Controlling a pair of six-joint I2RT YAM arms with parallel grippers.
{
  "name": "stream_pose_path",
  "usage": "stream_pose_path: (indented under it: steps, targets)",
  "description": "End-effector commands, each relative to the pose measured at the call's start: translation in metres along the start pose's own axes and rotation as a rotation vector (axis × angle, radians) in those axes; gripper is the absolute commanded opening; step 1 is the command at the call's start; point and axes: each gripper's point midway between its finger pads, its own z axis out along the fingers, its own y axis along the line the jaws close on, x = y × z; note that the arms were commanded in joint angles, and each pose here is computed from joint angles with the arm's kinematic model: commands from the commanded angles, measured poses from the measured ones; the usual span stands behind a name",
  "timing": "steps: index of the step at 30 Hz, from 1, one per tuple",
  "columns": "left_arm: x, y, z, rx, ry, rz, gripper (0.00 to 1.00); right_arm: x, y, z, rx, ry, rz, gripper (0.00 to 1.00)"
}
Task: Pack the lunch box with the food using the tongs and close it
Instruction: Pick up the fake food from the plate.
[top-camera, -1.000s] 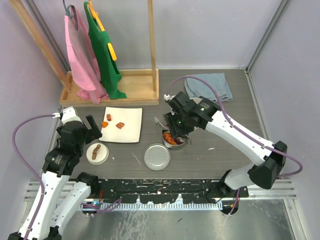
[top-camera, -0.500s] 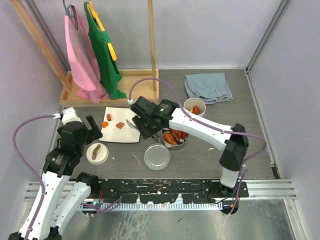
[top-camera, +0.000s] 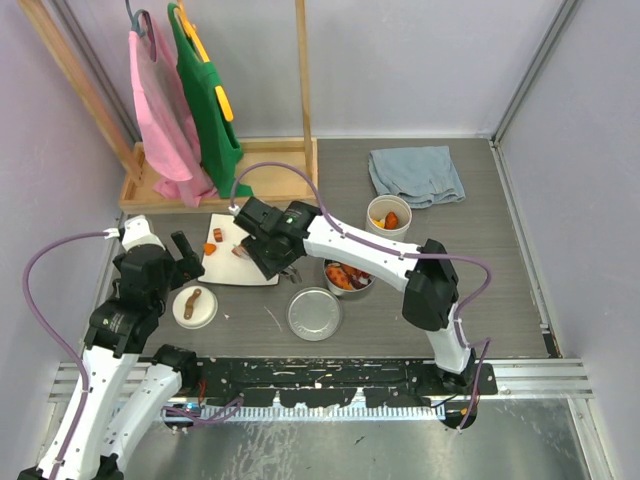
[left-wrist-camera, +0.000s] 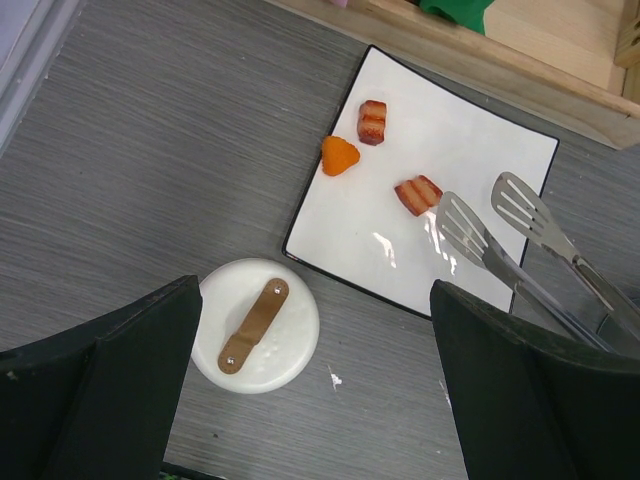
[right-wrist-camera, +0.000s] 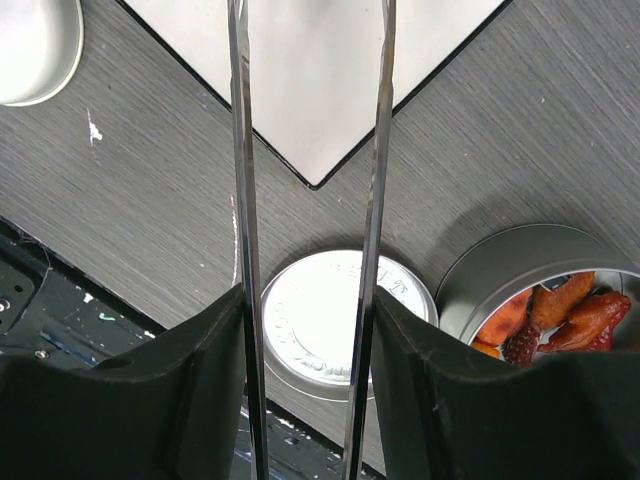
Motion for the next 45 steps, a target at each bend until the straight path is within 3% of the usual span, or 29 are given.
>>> stream_pose_path:
  steps: [1,25,45]
  targets:
    - [-0.011,-0.003,-0.001,0.012,-0.036,-0.01,0.98,-0.028,0.004,-0.009,-0.014,-0.093,-0.013,0.53]
    - [-0.01,-0.004,-0.004,0.037,-0.051,0.002,0.98,-0.031,0.013,0.035,-0.011,-0.03,-0.069,0.53]
    - [-0.009,-0.002,-0.003,0.023,-0.049,-0.004,0.98,-0.03,0.009,0.031,0.003,-0.034,-0.068,0.46]
